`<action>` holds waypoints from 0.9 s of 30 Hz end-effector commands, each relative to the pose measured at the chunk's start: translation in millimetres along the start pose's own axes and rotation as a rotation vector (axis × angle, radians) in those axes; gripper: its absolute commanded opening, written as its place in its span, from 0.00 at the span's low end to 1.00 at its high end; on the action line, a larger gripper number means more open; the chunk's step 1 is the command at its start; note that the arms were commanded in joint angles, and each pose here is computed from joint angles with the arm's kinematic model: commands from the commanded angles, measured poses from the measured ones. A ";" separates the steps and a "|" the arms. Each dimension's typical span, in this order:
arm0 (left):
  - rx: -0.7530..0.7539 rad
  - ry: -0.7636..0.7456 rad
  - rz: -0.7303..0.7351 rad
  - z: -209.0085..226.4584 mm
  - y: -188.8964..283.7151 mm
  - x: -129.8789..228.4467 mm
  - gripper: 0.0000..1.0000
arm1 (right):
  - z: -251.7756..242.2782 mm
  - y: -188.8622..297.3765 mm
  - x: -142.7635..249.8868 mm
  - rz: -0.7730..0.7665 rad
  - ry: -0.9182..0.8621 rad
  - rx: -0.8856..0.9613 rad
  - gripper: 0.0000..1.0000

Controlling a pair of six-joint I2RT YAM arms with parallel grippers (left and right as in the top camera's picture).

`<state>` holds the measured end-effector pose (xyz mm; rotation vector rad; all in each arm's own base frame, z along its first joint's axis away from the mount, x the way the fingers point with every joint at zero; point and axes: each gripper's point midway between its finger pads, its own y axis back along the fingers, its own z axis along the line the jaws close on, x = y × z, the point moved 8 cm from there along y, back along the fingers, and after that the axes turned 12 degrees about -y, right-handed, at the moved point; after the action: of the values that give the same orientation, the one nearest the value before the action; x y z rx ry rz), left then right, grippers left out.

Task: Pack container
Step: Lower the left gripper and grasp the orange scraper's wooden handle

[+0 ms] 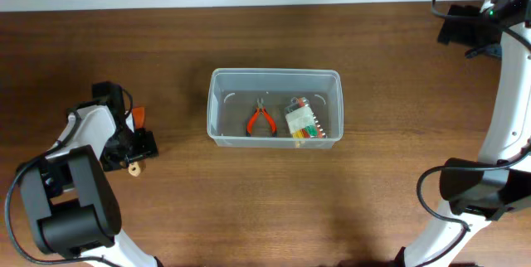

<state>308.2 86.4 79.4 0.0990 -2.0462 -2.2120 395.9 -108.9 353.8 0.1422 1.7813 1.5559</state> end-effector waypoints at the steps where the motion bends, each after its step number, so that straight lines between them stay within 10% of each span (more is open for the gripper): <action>1: 0.014 -0.011 -0.031 -0.2 2.9 -0.6 0.81 | -0.2 8.5 0.2 -0.020 -0.001 -0.007 0.99; 27: 0.001 -0.036 -0.125 1.7 4.2 -16.3 0.67 | -0.2 8.5 0.2 -0.020 -0.001 -0.007 0.99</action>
<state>325.8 90.3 79.7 0.1827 -2.0939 -2.2970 396.0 -108.9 353.6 0.1426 1.7815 1.5561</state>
